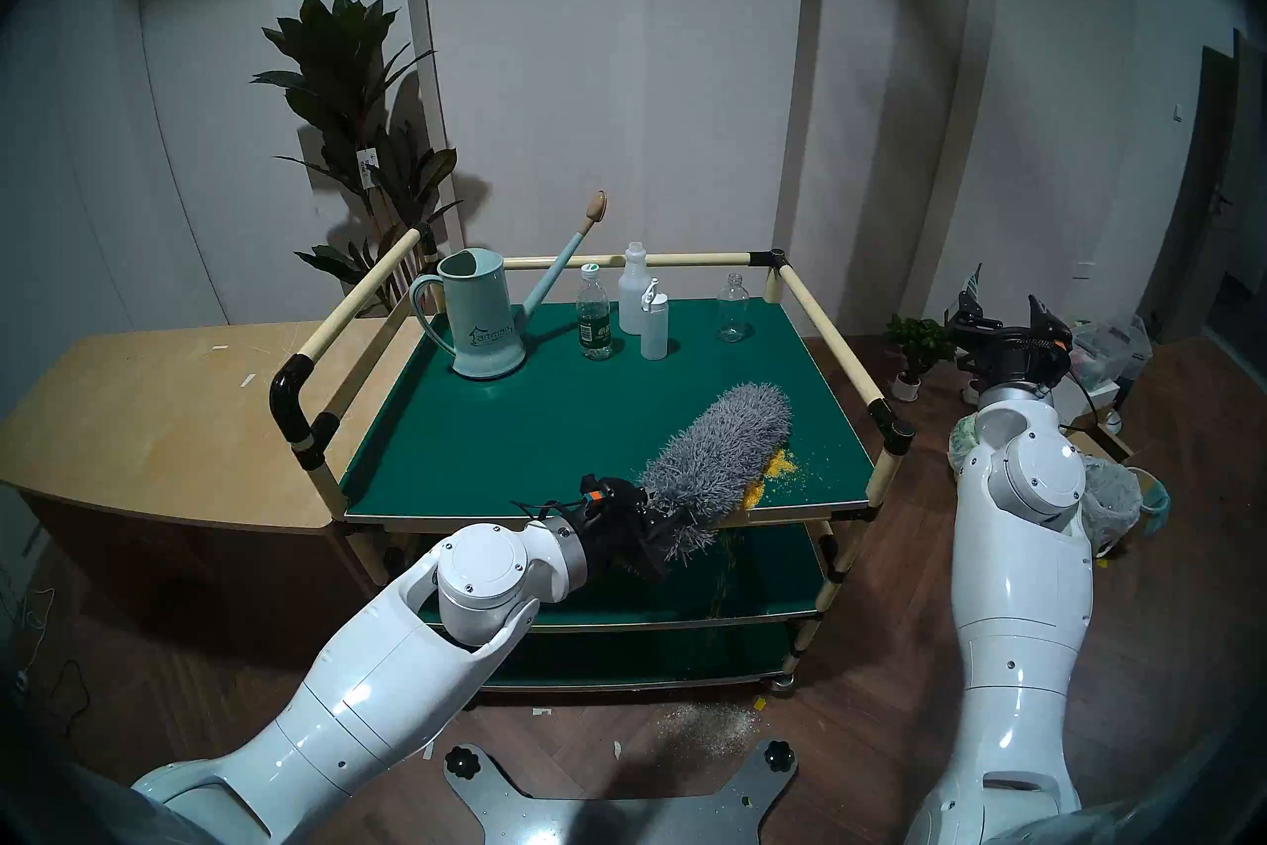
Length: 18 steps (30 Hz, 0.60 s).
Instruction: Dust the shelf with the duster
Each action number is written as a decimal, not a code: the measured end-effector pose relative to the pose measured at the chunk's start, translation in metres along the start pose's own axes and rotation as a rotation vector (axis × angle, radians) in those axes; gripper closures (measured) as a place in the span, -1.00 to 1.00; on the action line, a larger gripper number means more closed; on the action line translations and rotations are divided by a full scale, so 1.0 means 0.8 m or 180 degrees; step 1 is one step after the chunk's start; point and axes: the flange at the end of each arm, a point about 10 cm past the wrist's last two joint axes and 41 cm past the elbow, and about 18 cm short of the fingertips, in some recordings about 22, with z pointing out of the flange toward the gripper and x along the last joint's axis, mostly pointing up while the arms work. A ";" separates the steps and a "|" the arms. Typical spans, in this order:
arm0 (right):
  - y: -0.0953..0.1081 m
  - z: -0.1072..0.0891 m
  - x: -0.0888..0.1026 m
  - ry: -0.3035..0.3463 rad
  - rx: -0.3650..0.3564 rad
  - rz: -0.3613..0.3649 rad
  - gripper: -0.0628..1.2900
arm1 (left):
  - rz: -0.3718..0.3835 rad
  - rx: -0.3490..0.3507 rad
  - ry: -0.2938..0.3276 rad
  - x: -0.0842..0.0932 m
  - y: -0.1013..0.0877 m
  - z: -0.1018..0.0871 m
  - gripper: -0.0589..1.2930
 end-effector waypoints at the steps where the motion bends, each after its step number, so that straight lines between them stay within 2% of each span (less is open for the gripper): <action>1: 0.001 -0.001 0.000 0.0002 -0.0005 -0.0001 -0.97 | 0.0005 -0.0014 0.0001 0.001 0.001 0.001 0.93; 18: 0.012 -0.006 0.002 0.0000 -0.0128 -0.0018 -0.97 | 0.0060 -0.0329 0.0006 0.005 0.021 0.007 0.93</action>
